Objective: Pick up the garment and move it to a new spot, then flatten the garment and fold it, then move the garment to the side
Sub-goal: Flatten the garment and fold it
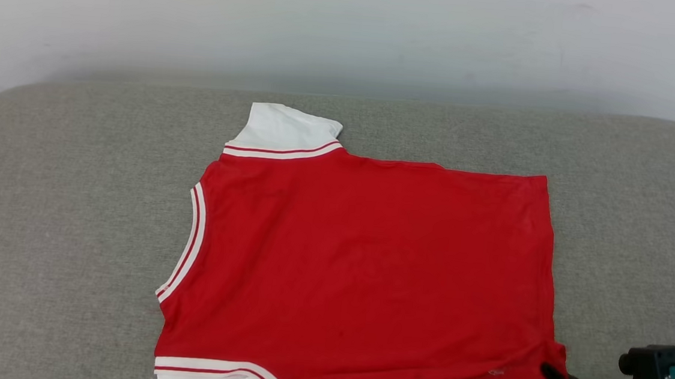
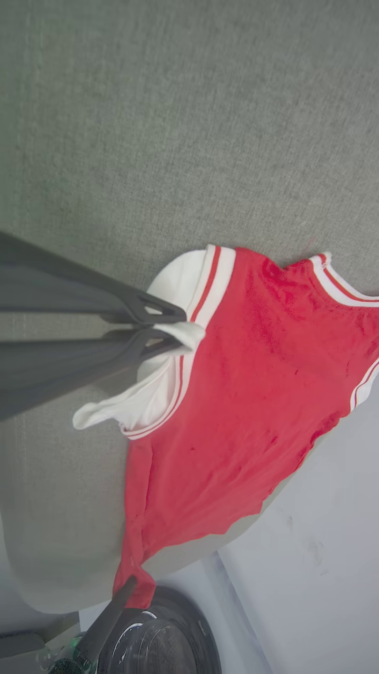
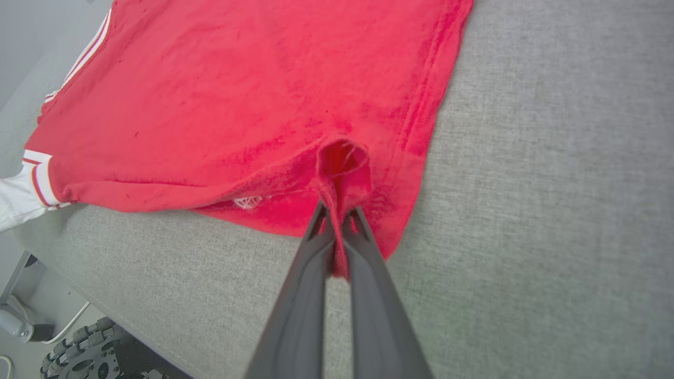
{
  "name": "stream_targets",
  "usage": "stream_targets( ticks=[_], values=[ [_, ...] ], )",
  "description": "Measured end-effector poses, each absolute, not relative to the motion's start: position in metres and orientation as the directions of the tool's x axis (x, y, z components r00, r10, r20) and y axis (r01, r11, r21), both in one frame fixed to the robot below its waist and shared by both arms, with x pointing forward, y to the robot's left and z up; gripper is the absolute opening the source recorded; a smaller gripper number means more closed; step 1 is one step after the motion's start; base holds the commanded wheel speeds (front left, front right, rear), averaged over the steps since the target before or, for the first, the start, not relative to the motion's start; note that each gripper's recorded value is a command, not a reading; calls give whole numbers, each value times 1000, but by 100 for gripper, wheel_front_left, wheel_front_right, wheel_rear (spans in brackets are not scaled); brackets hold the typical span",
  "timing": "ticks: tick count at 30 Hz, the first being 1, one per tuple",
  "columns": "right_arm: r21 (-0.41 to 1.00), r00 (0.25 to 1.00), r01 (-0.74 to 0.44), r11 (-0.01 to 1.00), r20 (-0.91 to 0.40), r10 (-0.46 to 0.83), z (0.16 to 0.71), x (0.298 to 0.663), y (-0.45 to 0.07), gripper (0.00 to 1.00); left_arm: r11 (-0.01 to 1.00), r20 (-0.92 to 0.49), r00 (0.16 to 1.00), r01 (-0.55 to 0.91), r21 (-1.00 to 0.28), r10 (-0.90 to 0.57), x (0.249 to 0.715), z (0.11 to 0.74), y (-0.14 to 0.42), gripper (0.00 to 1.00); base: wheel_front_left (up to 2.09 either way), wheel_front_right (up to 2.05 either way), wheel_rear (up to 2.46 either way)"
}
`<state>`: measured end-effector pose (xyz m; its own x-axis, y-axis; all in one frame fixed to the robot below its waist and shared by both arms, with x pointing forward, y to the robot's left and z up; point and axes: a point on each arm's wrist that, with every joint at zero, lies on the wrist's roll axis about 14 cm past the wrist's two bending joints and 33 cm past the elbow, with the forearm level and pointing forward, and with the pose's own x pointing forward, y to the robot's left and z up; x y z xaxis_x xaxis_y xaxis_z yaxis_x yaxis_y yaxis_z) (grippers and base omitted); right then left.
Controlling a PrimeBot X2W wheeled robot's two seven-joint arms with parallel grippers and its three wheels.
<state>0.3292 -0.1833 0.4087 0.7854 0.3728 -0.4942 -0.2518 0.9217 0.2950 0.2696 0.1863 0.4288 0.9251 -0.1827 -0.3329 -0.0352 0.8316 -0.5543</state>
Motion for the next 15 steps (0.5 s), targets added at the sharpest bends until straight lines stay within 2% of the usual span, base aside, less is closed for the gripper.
stream_targets(
  ticks=[9, 15],
  values=[
    [292, 821, -246, 924, -444, 359, 425, 347, -184, 0, 888, -202, 959, 90, -451, -200, 333, 467, 197, 0, 0, 0, 0],
    [288, 823, -239, 927, -446, 351, 426, 359, -185, 0, 905, -187, 945, 179, -387, -267, 374, 479, 192, 0, 0, 0, 0]
  ],
)
